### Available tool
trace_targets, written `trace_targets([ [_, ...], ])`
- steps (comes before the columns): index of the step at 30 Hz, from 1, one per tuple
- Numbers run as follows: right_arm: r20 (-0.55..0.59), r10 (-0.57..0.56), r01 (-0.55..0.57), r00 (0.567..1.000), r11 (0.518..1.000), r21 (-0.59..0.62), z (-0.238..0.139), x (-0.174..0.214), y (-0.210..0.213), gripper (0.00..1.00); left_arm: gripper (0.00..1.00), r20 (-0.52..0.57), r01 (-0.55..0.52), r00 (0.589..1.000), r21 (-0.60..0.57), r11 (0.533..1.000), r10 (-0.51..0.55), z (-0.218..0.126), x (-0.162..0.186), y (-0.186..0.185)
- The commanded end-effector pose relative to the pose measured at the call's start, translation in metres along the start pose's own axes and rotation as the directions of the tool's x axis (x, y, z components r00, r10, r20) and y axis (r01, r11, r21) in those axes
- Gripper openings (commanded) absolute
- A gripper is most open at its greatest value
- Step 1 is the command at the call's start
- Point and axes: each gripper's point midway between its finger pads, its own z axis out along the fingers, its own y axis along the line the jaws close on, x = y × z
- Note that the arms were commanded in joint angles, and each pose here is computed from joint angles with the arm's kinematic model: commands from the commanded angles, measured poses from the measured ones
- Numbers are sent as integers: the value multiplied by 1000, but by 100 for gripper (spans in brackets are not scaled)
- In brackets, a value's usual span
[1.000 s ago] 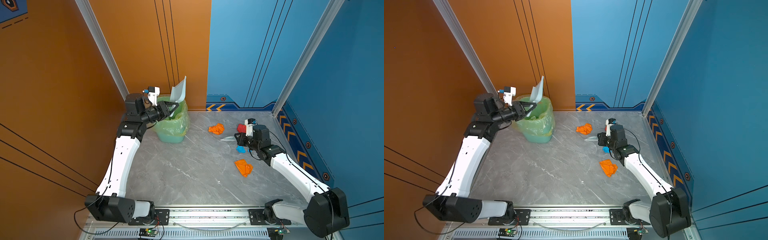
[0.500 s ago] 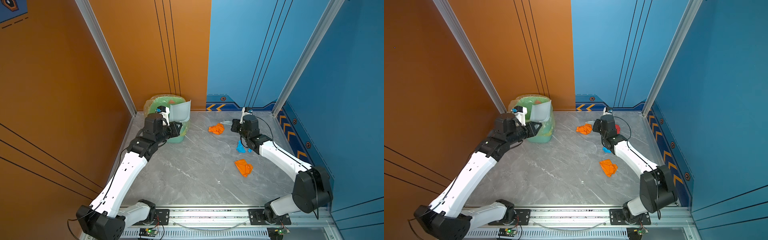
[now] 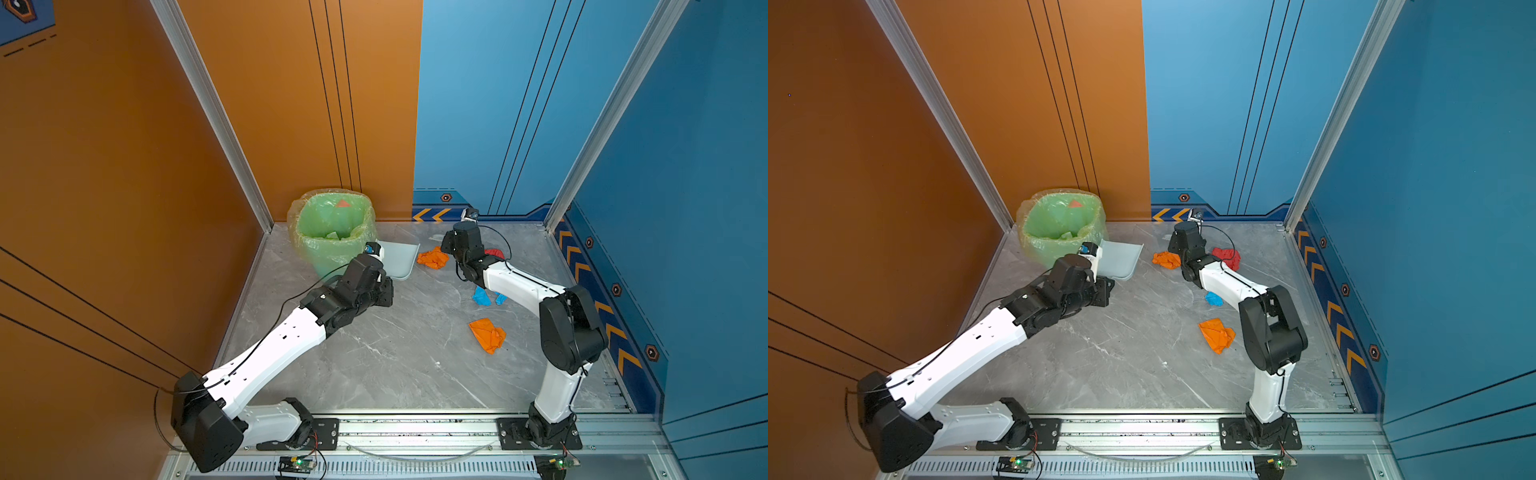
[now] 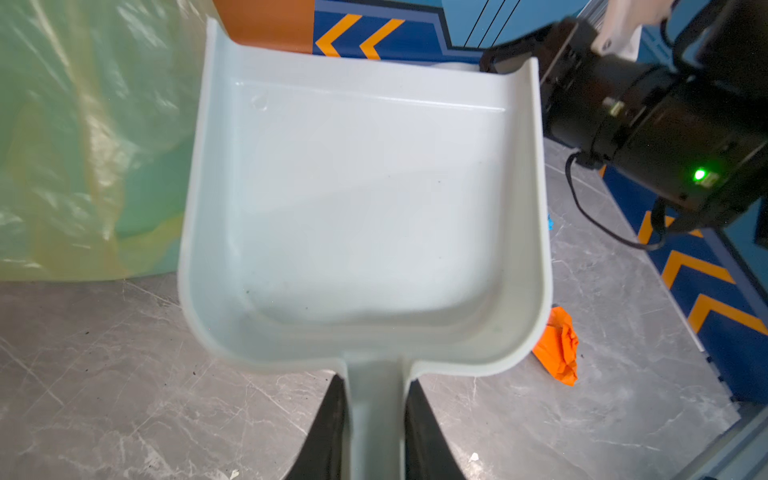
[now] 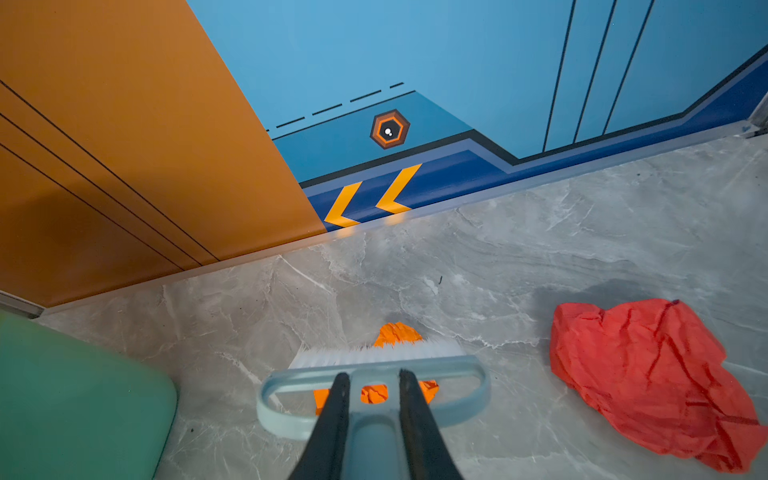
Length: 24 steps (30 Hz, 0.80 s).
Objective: Sweep away the paper scraps from the table
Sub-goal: 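Lower the dustpan with the left gripper while the right brush nears the orange scrap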
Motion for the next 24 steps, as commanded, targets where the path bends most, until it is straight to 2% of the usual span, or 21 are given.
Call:
trace_targets([
  [1, 27, 10, -11, 1000, 999, 41, 7, -7, 3, 0, 0, -36, -58, 998, -99, 993, 55, 10, 19, 12],
  [14, -35, -67, 71, 997, 990, 125, 34, 20, -7, 0, 0, -198, -124, 976, -161, 979, 91, 50, 91, 16],
  [24, -172, -87, 105, 981, 990, 97, 41, 47, -12, 0, 0, -287, -106, 956, -169, 980, 54, 76, 125, 19],
])
